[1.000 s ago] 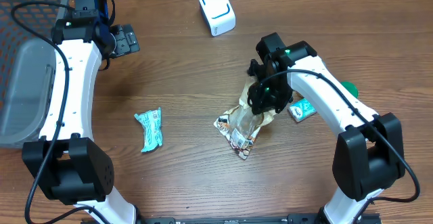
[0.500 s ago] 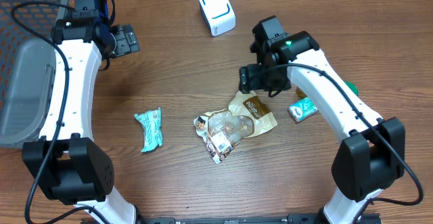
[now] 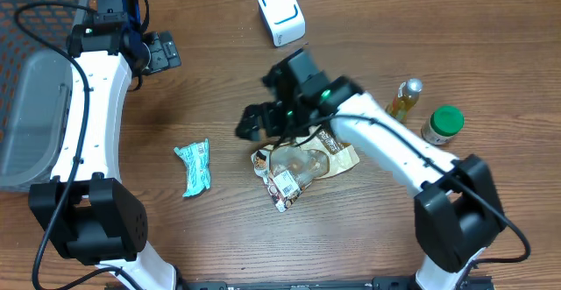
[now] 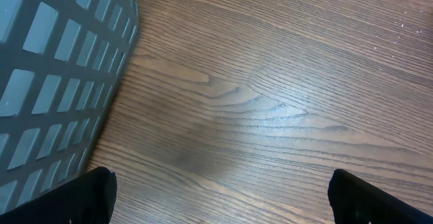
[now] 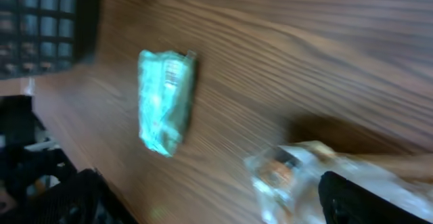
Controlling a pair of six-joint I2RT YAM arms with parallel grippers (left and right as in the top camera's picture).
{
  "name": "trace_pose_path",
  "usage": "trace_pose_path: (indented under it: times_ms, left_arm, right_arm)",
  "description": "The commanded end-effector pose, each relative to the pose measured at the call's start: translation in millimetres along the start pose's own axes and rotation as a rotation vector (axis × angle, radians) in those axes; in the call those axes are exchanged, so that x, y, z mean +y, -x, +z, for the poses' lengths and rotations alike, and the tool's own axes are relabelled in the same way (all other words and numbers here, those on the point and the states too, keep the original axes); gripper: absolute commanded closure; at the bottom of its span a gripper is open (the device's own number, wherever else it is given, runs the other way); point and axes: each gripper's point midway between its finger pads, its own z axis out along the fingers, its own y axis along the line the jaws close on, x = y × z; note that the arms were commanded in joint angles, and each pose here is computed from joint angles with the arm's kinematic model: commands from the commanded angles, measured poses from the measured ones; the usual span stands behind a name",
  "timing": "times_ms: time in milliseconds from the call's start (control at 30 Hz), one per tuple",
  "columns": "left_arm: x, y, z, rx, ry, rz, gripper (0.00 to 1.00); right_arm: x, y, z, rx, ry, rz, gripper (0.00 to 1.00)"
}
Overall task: Scan the item barcode
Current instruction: 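Lower the left gripper onto the mint-green packet and grasp it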
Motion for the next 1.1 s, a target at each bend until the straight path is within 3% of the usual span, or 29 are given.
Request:
trace_pose_path:
  times_ms: [0,100,133,167,200,233,267,300,333,400,767,1067]
  left_arm:
    - [-3,7,-9,-0.023,-0.024,-0.011,0.01]
    - [-10,-22,-10,0.099,-0.075,0.002,0.00]
    - [-11,-27,-10,0.125,-0.086,0.005,0.17]
    - [-11,-35,-11,0.159,-0.089,0.010,0.62]
    - [-10,-44,-12,0.194,-0.085,0.011,0.83]
    - [-7,-54,-13,0.235,-0.074,0.014,0.92]
    - [-3,-63,-15,0.273,-0.055,0.017,0.92]
    - [2,-72,-16,0.309,-0.033,0.021,0.76]
    - [6,-82,-17,0.349,-0.013,0.025,0.74]
    - [11,-98,-18,0.409,0.004,0.021,0.96]
    - [22,-188,18,0.648,0.068,0.046,0.96]
    - [-2,-220,14,0.768,-0.148,0.130,0.93]
  right_arm:
    - [13,-13,18,0.000,0.034,0.054,0.12]
    - [8,-19,35,-0.056,-0.033,0.042,0.46]
    - [1,-20,37,-0.069,-0.075,0.052,0.56]
    - [-6,-23,40,-0.077,-0.113,0.052,0.64]
    - [-11,-25,41,-0.082,-0.138,0.052,0.69]
    - [-19,-28,43,-0.084,-0.168,0.056,0.73]
    - [-23,-30,43,-0.082,-0.184,0.059,0.74]
    - [-27,-33,44,-0.078,-0.195,0.062,0.75]
    - [-33,-36,44,-0.073,-0.209,0.070,0.78]
    - [-44,-38,43,-0.072,-0.238,0.085,0.80]
    - [-115,-29,14,-0.112,-0.439,0.216,0.81]
    - [-115,-13,0,-0.070,-0.300,0.210,0.73]
